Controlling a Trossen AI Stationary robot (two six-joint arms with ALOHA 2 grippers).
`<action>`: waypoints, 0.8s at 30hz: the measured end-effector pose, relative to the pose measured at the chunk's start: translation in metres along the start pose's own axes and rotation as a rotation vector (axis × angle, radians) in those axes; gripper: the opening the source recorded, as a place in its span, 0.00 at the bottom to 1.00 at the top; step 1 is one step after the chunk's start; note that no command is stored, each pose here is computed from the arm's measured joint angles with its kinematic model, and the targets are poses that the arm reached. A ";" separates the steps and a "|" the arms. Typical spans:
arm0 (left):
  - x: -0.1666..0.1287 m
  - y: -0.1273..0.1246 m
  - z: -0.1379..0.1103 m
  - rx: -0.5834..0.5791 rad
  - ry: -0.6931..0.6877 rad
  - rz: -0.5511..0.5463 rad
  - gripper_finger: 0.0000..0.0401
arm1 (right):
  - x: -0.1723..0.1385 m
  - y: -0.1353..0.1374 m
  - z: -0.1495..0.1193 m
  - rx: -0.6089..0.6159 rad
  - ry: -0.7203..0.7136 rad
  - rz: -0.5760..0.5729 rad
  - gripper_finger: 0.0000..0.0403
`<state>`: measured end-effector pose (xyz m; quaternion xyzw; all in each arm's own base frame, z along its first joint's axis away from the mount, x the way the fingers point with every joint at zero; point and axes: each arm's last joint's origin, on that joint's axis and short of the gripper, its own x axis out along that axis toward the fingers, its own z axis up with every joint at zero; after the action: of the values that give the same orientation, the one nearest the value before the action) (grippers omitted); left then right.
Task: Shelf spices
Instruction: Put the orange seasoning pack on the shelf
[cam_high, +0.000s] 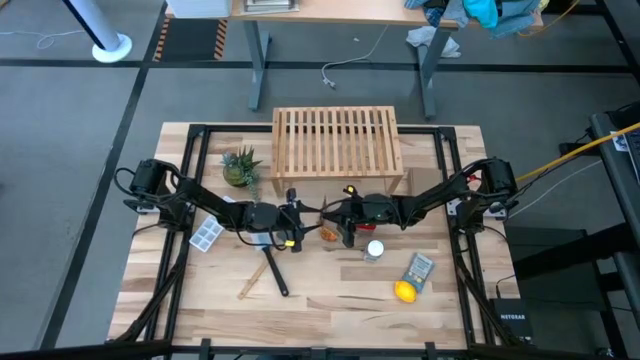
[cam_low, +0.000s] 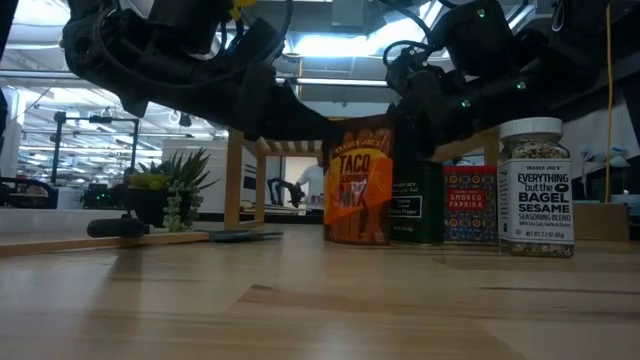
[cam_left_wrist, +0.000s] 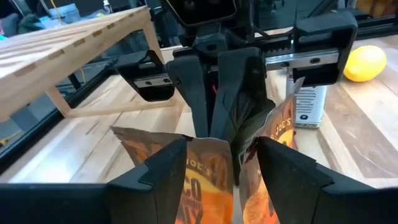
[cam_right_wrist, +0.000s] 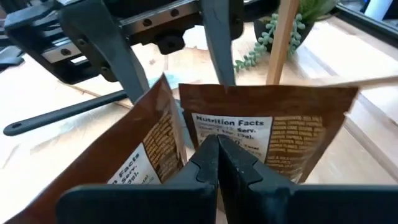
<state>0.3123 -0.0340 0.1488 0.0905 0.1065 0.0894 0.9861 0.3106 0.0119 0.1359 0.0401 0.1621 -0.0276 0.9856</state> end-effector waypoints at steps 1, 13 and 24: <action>0.000 0.000 0.000 0.001 -0.001 0.000 0.47 | 0.000 0.000 0.000 -0.007 -0.002 0.005 0.02; 0.000 0.000 -0.002 0.003 0.020 -0.001 0.47 | 0.000 0.000 0.000 -0.030 -0.003 0.011 0.02; 0.000 0.000 -0.007 0.050 0.076 0.006 0.47 | -0.012 0.000 0.015 -0.063 -0.002 0.000 0.02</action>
<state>0.3107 -0.0328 0.1418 0.1121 0.1457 0.0933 0.9785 0.3041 0.0115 0.1535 0.0092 0.1621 -0.0225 0.9865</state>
